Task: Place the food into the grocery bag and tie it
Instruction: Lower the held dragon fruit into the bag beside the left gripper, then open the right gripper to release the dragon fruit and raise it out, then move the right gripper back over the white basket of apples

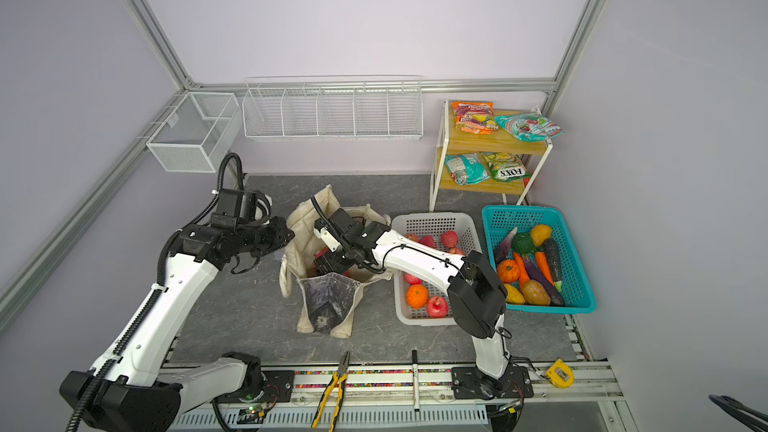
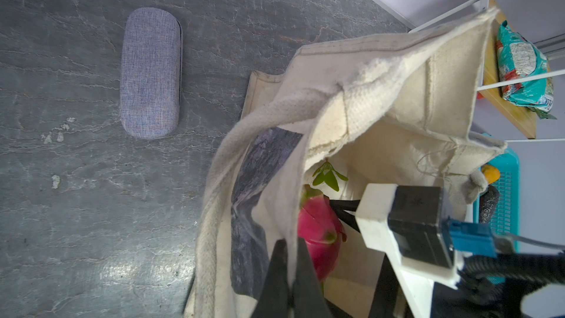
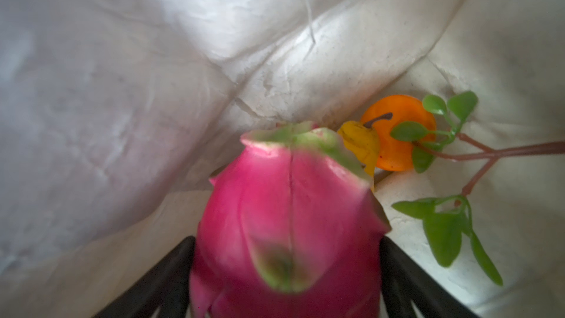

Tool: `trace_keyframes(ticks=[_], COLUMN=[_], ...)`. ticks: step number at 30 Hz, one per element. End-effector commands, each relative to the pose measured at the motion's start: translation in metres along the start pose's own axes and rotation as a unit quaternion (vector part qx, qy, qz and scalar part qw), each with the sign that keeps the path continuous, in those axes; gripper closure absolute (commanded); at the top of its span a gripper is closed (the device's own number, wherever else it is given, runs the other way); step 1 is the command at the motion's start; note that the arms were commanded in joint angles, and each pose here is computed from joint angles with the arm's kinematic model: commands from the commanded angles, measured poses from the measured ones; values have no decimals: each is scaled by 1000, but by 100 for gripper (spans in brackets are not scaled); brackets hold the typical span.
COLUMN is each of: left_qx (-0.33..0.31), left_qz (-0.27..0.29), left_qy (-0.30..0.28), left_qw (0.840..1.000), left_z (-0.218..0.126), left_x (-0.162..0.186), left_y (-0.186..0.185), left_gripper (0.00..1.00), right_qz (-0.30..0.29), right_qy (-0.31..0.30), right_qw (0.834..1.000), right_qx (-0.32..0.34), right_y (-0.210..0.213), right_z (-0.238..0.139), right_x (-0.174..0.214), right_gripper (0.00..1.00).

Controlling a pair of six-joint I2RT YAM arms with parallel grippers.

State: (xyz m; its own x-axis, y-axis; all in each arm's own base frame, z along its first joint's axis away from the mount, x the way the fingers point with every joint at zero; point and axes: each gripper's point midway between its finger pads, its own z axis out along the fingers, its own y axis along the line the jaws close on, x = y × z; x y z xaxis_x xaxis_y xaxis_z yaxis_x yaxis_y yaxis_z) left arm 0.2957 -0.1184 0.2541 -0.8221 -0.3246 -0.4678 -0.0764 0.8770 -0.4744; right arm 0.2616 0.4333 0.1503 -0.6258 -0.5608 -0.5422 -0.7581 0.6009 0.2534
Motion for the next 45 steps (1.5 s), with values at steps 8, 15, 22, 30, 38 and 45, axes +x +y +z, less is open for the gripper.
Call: trace_keyframes(ticks=[8,15,22,30,38,45], left_qx=[17,16,17,19,16,14], left_qz=[6,8,10,7,5,4], left_qy=[-17,-15,-14,-12,-12,-11], left_qw=[1000,1000,1000,1000,1000,1000], left_z=[-8,-8,-7,-5,-4,-4], left_x=[-10,-8,-5,-5,-4,-3], left_y=[-11,-9,-8,-8,-7,-6], left_gripper=[100,100,100,100,100,100], right_qz=[-32,-23,-36,-63,-36,105], right_qy=[-26,-56,-103,-150,-248,-289], right_qw=[999,998,992,982,945,901], right_qx=[6,31,66,100,210,307], right_y=[0,-3,-2,0,-44,-130], right_z=[-1,-25,-80,-144,-248,-306], right_x=[-8,-25,-57,-86,-106,-57], right_gripper=[12,12,12,12,12,11])
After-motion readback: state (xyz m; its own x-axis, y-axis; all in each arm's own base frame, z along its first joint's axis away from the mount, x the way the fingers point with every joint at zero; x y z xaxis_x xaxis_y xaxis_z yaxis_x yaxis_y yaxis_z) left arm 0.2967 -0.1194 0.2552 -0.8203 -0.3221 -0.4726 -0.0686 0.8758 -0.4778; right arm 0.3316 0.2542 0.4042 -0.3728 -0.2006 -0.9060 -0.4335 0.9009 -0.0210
